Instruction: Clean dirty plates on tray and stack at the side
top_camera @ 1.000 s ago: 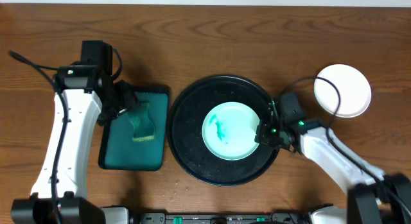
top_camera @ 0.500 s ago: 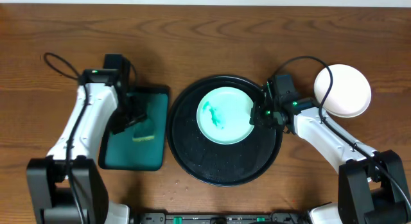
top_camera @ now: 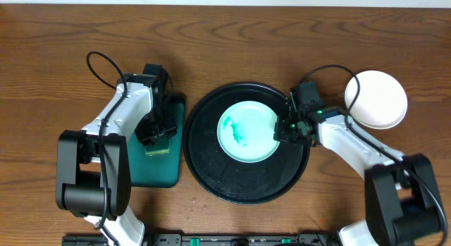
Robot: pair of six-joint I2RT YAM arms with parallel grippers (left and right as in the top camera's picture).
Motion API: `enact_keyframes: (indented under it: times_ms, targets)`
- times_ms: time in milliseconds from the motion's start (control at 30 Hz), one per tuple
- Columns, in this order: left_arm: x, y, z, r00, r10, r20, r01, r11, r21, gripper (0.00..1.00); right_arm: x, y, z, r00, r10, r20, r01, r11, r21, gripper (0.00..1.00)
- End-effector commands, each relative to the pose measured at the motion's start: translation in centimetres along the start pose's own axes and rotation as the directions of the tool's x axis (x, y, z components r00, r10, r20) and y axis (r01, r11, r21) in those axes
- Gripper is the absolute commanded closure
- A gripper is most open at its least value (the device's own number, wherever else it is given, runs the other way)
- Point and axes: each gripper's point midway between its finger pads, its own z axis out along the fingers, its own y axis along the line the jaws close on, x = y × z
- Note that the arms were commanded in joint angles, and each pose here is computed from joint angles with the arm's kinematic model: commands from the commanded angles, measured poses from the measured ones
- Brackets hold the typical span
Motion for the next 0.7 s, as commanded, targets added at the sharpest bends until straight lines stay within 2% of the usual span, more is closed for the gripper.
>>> enact_keyframes:
  times_ms: [0,167,467,600,633,667]
  targets:
    - [-0.4,0.9,0.1,1.0,-0.02,0.021,0.021,0.999,-0.036,0.52,0.2,-0.2,1.3,0.999,-0.021,-0.032,0.022,1.0,0.013,0.99]
    - [-0.4,0.9,-0.1,0.999,-0.02,0.027,0.021,0.999,-0.032,0.52,0.7,-0.7,2.2,0.998,-0.02,-0.062,0.021,0.999,0.029,0.99]
    - [-2.3,-0.1,-0.4,0.994,-0.018,0.111,0.018,1.0,0.008,0.61,0.5,-0.6,2.3,0.998,-0.022,-0.052,0.023,0.999,0.023,0.99]
    - [-3.2,0.5,-0.5,0.988,-0.02,0.154,0.024,0.999,-0.029,0.61,0.6,-0.7,2.2,0.998,-0.02,-0.059,0.022,0.999,0.026,0.99]
    - [-3.3,0.7,-0.5,0.987,-0.019,0.163,0.026,0.999,-0.042,0.64,0.7,-0.7,2.2,0.998,-0.02,-0.059,0.022,0.999,0.026,0.99]
    - [-3.4,0.8,-0.5,0.986,-0.019,0.164,0.027,0.999,-0.047,0.71,0.7,-0.7,2.2,0.998,-0.02,-0.059,0.022,0.999,0.026,0.99]
